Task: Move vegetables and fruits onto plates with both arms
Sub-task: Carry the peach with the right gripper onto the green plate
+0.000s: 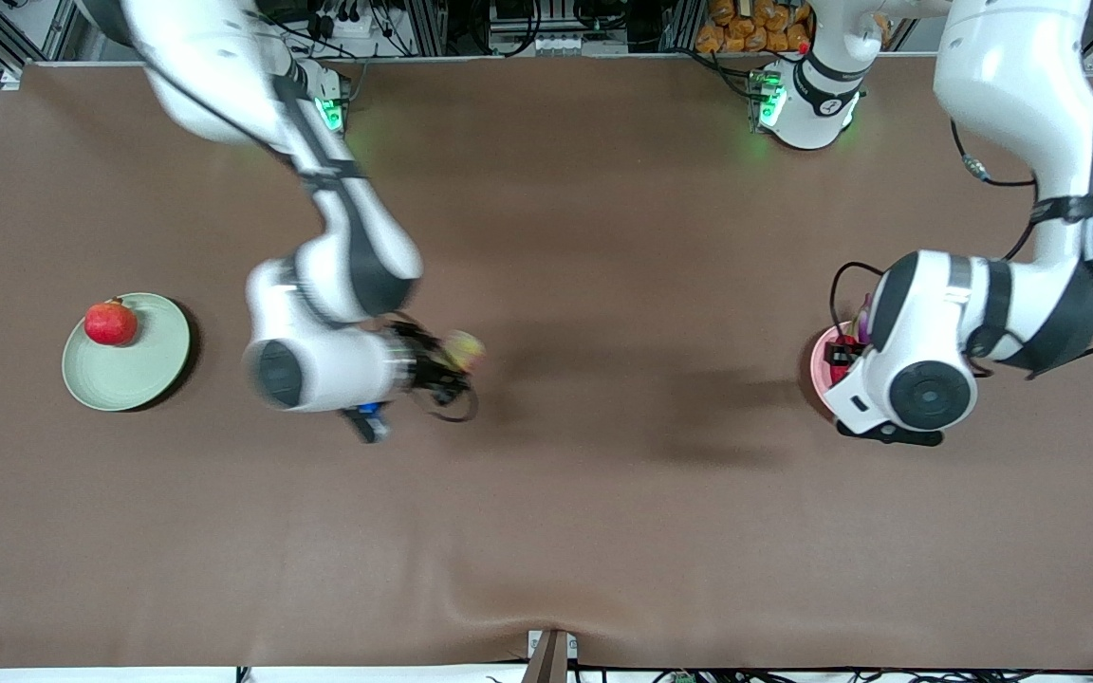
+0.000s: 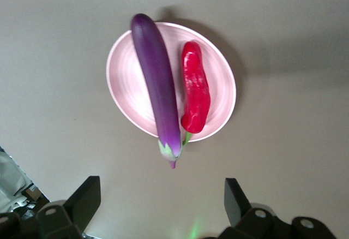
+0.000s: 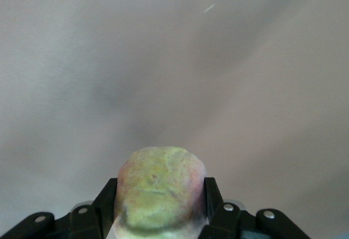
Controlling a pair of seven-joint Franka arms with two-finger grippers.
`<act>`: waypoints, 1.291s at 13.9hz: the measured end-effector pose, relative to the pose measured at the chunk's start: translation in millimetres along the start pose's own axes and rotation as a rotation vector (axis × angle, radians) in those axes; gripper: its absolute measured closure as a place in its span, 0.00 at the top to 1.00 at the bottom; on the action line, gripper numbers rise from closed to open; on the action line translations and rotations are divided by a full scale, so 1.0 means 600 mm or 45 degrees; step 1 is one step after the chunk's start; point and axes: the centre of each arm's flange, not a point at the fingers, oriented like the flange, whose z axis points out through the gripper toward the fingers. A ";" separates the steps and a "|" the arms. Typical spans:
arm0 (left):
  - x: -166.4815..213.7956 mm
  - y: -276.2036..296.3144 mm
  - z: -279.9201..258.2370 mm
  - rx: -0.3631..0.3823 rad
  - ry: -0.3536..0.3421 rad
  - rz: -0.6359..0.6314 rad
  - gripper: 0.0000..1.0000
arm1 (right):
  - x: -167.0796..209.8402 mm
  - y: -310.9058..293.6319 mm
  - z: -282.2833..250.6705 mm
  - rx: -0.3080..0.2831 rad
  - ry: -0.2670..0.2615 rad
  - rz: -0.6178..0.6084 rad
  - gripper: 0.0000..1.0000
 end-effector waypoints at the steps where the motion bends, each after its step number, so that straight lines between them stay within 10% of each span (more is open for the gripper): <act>1: -0.002 -0.008 -0.003 -0.004 0.003 -0.008 1.00 | 0.031 0.043 -0.037 -0.038 -0.025 -0.076 0.67; 6: 0.000 -0.004 0.001 -0.005 -0.002 -0.002 1.00 | 0.219 0.278 -0.134 -0.288 -0.016 -0.471 0.67; 18: 0.000 -0.003 0.001 -0.006 -0.002 -0.001 1.00 | 0.519 0.577 -0.078 -0.314 0.030 -0.827 0.67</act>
